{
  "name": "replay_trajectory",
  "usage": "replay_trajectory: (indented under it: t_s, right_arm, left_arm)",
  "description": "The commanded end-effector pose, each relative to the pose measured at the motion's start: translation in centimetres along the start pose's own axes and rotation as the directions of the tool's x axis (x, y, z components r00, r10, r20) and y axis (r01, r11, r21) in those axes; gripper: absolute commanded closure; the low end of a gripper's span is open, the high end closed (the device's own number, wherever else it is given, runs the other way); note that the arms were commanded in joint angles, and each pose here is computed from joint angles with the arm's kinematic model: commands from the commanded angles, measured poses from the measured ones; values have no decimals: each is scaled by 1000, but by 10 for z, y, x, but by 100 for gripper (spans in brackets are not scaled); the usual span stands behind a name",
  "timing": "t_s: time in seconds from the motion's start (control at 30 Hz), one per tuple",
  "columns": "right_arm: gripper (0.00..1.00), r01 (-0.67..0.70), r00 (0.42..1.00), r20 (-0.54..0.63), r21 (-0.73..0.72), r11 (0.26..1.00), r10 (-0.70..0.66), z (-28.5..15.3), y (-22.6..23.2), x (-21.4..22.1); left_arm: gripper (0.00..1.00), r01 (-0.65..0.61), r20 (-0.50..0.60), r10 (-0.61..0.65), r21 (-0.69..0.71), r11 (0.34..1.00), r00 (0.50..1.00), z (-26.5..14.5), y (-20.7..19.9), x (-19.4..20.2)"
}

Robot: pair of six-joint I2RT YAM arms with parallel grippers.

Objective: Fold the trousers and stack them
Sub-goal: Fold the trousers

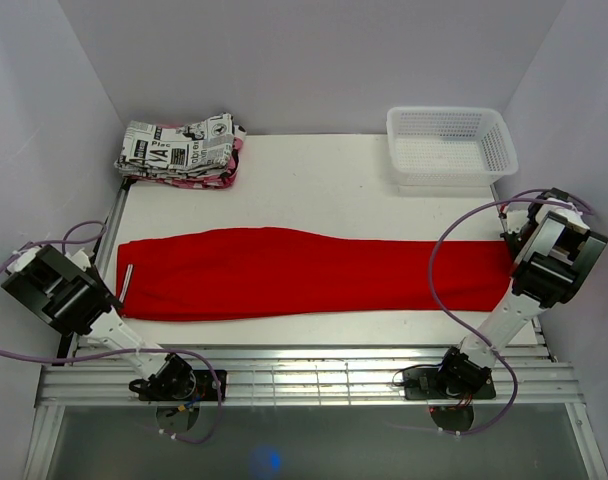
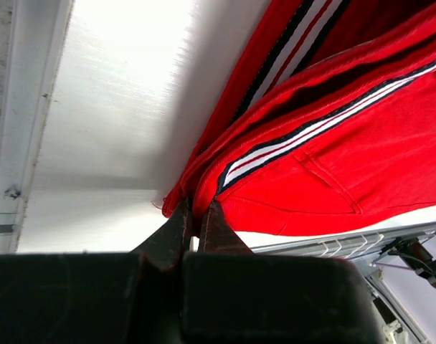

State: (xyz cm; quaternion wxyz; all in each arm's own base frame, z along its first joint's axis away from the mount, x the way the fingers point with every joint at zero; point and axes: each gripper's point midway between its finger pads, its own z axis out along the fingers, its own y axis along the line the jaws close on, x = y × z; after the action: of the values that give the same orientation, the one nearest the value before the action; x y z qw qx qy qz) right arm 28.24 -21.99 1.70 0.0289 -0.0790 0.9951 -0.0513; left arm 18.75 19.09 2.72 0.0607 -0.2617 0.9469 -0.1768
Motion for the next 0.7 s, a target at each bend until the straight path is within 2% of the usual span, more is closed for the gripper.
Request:
replay_trajectory:
  t_s: [0.0, 0.03, 0.07, 0.13, 0.17, 0.2, 0.23, 0.27, 0.3, 0.37, 0.4, 0.47, 0.5, 0.67]
  right_arm:
    - [92, 27, 1000, 0, 19, 999, -27, 1, -3, 6]
    - [92, 27, 999, 18, 13, 1000, -27, -7, 0, 6]
    - [92, 29, 999, 22, 0, 1000, -29, -10, 4, 7]
    - [92, 29, 999, 38, -48, 998, -27, -23, 16, 9]
    - [91, 28, 999, 41, -62, 998, -25, -26, 19, 9]
    - [87, 25, 999, 40, -76, 997, -22, -31, 22, 10]
    - [79, 21, 999, 51, -82, 996, -16, -33, 23, 9]
    - [76, 18, 998, 56, -86, 996, -13, -35, 24, 7]
    - [74, 16, 998, 58, -84, 996, -11, -37, 23, 7]
    - [67, 7, 996, 89, -123, 992, 4, -40, 28, -2]
    - [65, 1, 996, 90, -148, 989, 12, -38, 31, -4]
    - [65, -24, 993, 111, -186, 982, 46, -42, 34, -14]
    - [64, -33, 992, 113, -211, 977, 58, -40, 36, -18]
    - [60, -80, 982, 146, -251, 965, 120, -39, 35, -38]
  left_arm:
    - [100, -77, 108, 106, -246, 966, 988, -16, 70, -44]
    - [100, -95, 115, 126, -246, 965, 985, -20, 70, -48]
    - [93, -128, 152, 165, -223, 966, 975, -27, 63, -58]
    - [69, -228, 153, 255, -175, 958, 955, -35, 47, -59]
    - [59, -284, 206, 302, -116, 952, 931, -44, 28, -63]
    - [30, -323, 216, 331, -69, 944, 919, -52, 12, -57]
    - [23, -406, 244, 407, -56, 912, 880, -59, 2, -56]
    - [10, -458, 295, 454, -60, 887, 841, -77, -15, -55]
    - [4, -505, 346, 477, -12, 863, 808, -84, -38, -53]
    - [2, -587, 397, 546, -22, 810, 738, -98, -61, -52]
    - [2, -638, 431, 585, -28, 769, 687, -108, -86, -51]
    - [2, -690, 439, 629, -30, 724, 641, -110, -110, -49]
    - [2, -740, 429, 675, -19, 672, 601, -104, -135, -48]
    - [2, -797, 434, 713, 20, 604, 551, -92, -201, -44]
